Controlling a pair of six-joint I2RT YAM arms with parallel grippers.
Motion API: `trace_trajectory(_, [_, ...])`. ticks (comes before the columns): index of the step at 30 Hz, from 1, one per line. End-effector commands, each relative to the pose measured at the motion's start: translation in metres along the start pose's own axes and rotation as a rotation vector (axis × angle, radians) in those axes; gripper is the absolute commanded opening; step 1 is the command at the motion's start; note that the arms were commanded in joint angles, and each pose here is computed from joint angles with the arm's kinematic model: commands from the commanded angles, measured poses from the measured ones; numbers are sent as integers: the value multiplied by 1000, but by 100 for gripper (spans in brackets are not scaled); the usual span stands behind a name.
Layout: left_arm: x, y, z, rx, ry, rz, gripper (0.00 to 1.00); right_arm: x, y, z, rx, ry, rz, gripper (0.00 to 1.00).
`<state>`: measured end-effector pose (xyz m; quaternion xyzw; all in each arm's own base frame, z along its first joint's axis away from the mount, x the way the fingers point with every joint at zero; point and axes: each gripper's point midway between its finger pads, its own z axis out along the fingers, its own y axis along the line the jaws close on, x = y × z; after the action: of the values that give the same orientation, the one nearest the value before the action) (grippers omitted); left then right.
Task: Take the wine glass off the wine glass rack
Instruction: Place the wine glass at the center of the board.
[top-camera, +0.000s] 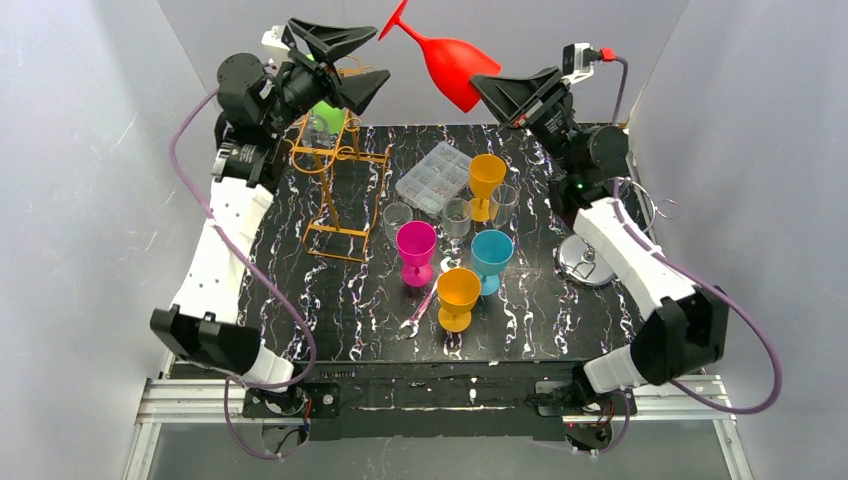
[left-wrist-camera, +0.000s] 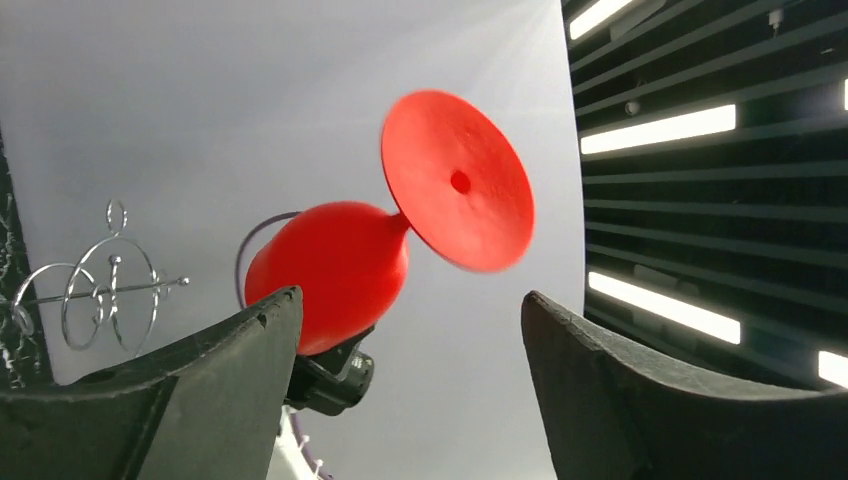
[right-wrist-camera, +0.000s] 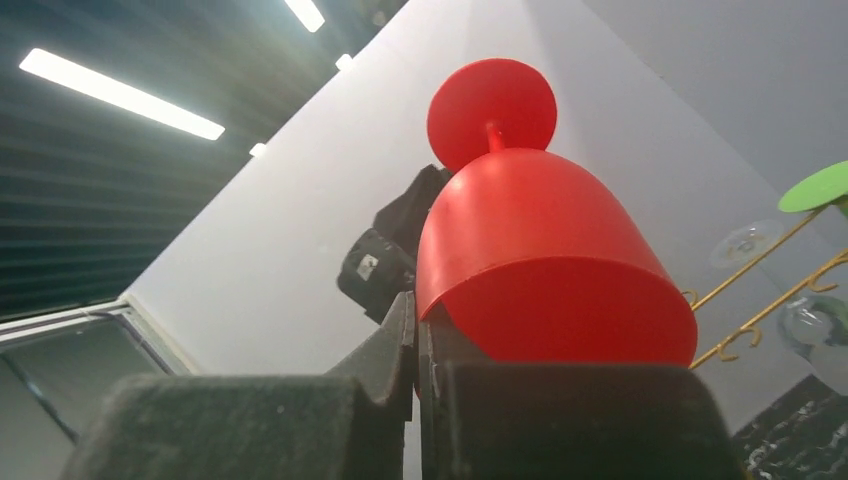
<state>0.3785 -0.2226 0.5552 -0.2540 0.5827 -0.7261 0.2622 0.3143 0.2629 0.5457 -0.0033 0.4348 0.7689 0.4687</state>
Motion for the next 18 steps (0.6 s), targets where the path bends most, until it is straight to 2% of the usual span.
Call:
trace_trajectory(1, [32, -16, -43, -31, -2, 257, 83, -3, 29, -6, 66, 16, -146, 1])
trace_trajectory(5, [32, -1, -70, -153, -70, 452, 89, 6, 10, -13, 259, 118, -197, 1])
trace_trajectory(11, [26, 10, -113, -323, -150, 718, 92, 36, -10, -21, 414, 362, -220, 1])
trace_trajectory(18, [18, 17, -152, -464, -209, 888, 95, 110, -26, -51, 605, 680, -220, 1])
